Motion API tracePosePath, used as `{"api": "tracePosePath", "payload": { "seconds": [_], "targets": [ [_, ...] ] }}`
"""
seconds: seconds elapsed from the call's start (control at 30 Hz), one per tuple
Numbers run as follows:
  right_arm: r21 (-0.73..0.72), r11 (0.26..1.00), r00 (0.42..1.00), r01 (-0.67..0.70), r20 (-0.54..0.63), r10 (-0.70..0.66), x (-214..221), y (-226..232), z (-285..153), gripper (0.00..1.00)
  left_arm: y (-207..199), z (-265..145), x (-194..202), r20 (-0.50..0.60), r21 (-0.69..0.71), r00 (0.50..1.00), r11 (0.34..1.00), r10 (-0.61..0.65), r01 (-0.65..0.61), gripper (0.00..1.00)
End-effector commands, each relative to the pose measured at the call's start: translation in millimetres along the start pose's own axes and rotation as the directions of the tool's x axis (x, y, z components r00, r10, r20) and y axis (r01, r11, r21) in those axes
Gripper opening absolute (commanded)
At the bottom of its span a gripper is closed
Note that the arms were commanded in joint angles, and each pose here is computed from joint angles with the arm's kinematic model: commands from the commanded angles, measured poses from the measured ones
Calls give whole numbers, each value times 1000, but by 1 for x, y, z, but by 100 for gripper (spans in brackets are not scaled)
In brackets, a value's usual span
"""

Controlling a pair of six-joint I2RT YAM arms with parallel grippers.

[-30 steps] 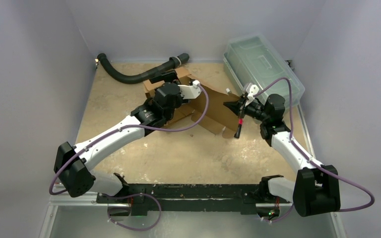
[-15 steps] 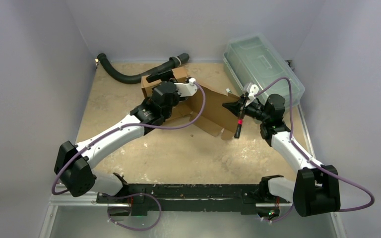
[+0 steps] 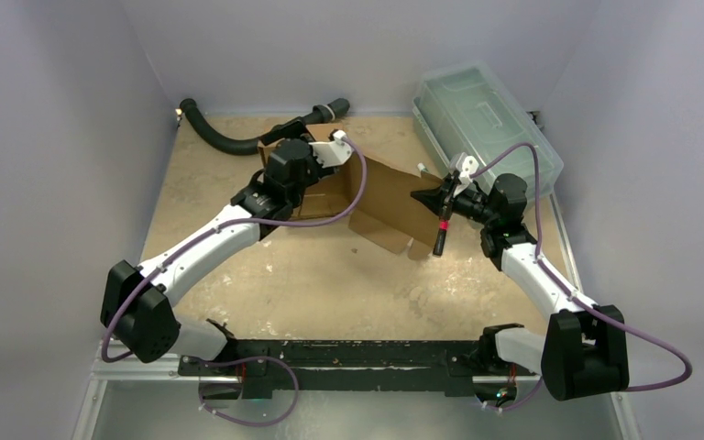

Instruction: Fold the paper box

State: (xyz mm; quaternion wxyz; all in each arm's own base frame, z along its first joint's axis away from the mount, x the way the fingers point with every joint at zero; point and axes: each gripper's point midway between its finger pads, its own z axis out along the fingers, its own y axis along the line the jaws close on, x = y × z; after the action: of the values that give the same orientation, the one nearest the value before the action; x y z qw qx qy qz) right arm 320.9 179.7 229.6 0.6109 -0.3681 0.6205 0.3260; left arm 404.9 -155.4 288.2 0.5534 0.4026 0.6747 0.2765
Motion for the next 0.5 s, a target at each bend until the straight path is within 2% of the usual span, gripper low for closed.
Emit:
{"api": "tracePosePath", "payload": {
  "seconds": [0.0,0.27,0.33,0.47],
  "targets": [
    [-30,998,998,49,45,-48,-14,7,0,0,12,3,-20,97,-14,995,999,-35,37,99],
    [-34,998,998,47,47,-45,-15,7,1,0,15,0,-37,259,-74,959,992,114,-98,98],
    [-35,999,998,39,45,-38,-15,7,1,0,9,2,-38,279,-49,948,989,149,-142,96],
    [-41,999,998,35,47,-33,-16,8,1,0,9,10,-38,278,-38,948,988,156,-151,91]
  ]
}}
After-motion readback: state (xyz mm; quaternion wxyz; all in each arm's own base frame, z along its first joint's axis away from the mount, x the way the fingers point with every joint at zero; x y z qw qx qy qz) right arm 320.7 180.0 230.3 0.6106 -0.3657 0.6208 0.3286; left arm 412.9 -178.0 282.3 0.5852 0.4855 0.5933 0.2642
